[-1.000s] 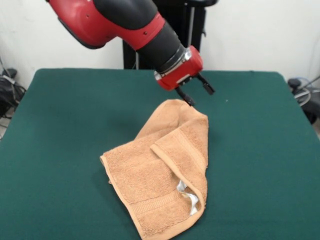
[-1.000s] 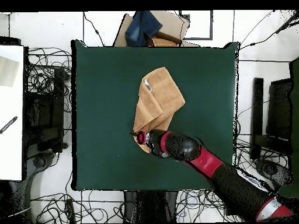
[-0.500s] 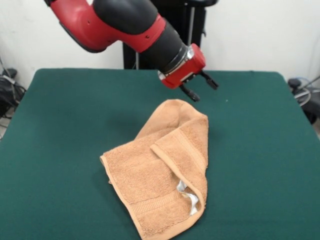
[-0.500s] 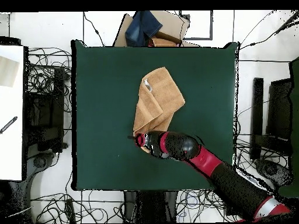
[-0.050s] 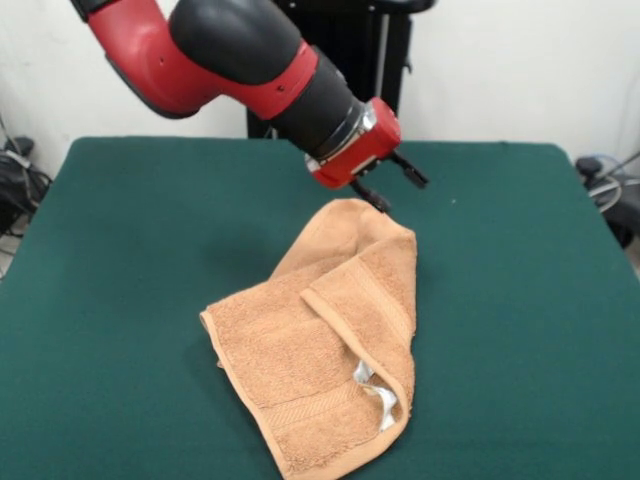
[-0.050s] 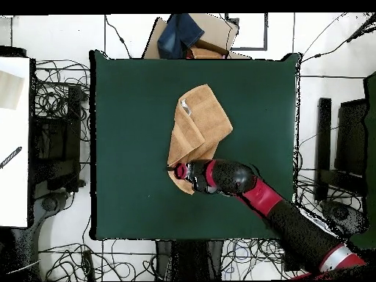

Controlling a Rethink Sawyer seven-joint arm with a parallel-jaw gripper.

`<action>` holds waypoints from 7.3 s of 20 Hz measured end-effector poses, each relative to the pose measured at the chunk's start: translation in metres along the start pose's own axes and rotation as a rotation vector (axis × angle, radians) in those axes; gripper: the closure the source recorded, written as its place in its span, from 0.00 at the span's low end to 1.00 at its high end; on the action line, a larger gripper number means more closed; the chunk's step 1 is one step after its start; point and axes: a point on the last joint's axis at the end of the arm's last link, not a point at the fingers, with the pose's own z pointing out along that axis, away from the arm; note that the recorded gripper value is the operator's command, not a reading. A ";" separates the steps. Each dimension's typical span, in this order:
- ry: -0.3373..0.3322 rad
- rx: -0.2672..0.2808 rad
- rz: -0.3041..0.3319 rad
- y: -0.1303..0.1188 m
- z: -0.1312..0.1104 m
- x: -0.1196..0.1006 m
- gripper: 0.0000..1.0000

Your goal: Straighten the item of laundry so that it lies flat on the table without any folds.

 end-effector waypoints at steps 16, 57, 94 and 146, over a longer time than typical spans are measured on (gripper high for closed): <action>-0.027 0.021 -0.004 -0.007 -0.003 -0.018 0.00; -0.069 -0.005 0.054 -0.036 -0.009 -0.059 0.00; -0.057 0.015 0.034 -0.049 -0.034 -0.080 0.00; -0.102 0.067 0.014 -0.071 -0.046 -0.097 0.00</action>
